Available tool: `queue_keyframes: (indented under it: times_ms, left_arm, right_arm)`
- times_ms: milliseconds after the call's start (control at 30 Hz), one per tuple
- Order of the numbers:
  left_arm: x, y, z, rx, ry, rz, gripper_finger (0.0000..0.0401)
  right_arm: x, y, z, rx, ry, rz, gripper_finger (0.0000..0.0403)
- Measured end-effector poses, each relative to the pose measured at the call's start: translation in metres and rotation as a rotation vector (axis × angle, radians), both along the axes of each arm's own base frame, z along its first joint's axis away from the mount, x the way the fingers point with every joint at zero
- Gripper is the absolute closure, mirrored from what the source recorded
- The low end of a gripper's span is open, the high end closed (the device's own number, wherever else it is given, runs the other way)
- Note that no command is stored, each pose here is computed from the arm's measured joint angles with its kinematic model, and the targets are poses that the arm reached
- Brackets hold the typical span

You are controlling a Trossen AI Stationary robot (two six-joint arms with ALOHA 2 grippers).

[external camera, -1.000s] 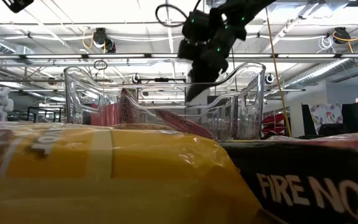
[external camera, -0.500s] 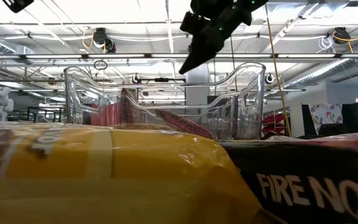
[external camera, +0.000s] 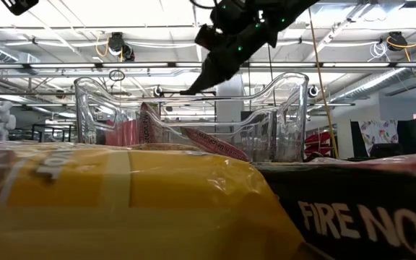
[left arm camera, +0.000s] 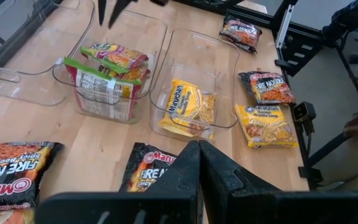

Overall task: Sort Maruchan noodles
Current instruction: Put the black noodle pack into the top transparent bin

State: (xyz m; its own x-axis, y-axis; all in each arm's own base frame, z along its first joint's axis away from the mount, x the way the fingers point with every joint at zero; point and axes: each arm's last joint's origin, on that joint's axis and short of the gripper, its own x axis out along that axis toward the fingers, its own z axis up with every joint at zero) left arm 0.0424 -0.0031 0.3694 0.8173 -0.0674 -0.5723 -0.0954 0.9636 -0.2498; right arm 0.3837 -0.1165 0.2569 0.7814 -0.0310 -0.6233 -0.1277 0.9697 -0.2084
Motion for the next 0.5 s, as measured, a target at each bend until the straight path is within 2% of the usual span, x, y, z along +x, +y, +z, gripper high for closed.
queue_keyframes:
  times_ms: [133, 300, 500]
  left_arm:
    - [0.0, 0.0, 0.0, -0.001, 0.0, 0.001, 0.0393]
    - [0.0, 0.0, 0.0, -0.001, 0.0, 0.001, 0.0393]
    - [0.0, 0.0, 0.0, -0.001, 0.0, 0.001, 0.0393]
  right_arm:
    - [0.0033, 0.0008, -0.0085, -0.098, 0.029, 0.089, 0.0336]
    - [0.0023, -0.0018, -0.0084, -0.215, 0.033, 0.18, 0.0341]
    - [0.0003, -0.007, -0.009, -0.269, 0.044, 0.214, 0.0359]
